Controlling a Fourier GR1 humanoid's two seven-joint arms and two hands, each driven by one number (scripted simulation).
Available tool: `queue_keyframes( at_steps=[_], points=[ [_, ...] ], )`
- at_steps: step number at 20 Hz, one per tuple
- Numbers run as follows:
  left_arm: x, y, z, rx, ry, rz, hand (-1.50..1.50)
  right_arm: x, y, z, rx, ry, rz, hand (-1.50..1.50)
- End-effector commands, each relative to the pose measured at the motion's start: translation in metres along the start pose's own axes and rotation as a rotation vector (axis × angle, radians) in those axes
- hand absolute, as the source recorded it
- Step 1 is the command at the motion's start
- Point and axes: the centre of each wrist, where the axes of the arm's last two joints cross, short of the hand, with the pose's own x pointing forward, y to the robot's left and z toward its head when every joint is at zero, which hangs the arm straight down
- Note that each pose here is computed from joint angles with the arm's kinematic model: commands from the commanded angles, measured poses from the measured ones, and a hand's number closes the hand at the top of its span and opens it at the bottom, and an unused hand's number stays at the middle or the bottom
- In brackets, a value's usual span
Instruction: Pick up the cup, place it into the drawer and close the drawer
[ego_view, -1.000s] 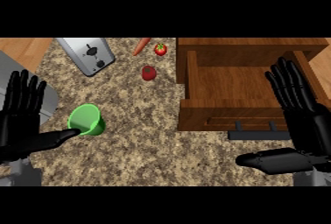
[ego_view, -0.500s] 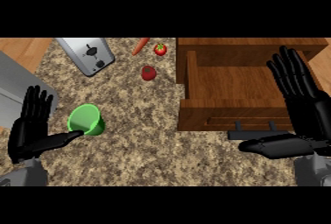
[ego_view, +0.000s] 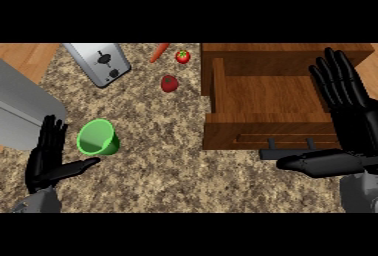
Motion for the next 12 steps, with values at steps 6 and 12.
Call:
queue_keyframes(
  at_steps=[6, 12],
  points=[
    [-0.046, 0.012, -0.001, 0.018, 0.012, -0.038, -1.50, 0.015, 0.002, 0.009, 0.005, 0.001, -0.012, -1.50],
    [-0.063, 0.010, 0.010, 0.034, -0.020, -0.018, -1.50, 0.014, 0.011, -0.009, 0.003, 0.008, 0.001, -1.50]
  ],
)
